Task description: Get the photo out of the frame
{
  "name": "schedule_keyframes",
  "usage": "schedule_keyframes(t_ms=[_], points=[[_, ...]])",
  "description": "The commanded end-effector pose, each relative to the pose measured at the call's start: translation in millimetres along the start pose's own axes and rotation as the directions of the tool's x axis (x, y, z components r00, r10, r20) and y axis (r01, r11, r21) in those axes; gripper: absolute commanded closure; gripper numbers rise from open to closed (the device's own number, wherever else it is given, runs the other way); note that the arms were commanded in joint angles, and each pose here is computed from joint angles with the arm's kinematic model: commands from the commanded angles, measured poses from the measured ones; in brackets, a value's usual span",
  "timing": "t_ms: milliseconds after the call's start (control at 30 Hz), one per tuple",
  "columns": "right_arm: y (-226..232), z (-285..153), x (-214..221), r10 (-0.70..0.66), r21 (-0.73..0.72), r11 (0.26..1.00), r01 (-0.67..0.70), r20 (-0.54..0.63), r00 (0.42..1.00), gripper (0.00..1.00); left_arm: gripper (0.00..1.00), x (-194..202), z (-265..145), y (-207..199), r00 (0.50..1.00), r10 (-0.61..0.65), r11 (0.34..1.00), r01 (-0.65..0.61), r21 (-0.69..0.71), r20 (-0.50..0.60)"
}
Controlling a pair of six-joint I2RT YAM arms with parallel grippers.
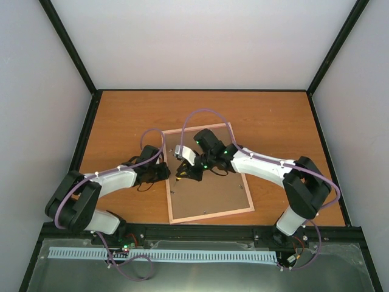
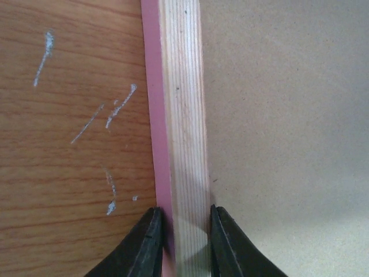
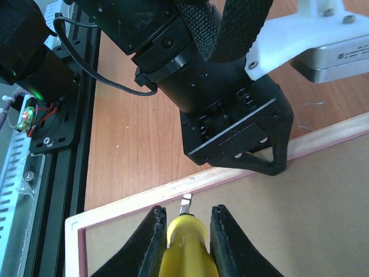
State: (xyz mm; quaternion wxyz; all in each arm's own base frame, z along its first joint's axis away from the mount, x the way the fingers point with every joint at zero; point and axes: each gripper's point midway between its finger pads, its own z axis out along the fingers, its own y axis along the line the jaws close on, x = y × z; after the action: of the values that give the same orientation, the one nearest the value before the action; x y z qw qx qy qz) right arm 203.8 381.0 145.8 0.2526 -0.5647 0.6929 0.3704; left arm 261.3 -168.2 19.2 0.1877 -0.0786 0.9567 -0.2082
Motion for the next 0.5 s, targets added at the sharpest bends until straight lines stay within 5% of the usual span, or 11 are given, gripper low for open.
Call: schedule_keyframes(t_ms=[0,467], points=[[7,11,-10,0.016,-0.043,0.999,-0.015,0.037,0.999,0.97,0.80,3,-1,-5,1.000,-0.009,0.999,0.009,0.032,0.009],[16,24,12,0.048,-0.121,0.991,-0.049,-0.011,0.999,0.97,0.99,8,5,0,1.000,-0.030,0.999,0.030,0.030,0.005]])
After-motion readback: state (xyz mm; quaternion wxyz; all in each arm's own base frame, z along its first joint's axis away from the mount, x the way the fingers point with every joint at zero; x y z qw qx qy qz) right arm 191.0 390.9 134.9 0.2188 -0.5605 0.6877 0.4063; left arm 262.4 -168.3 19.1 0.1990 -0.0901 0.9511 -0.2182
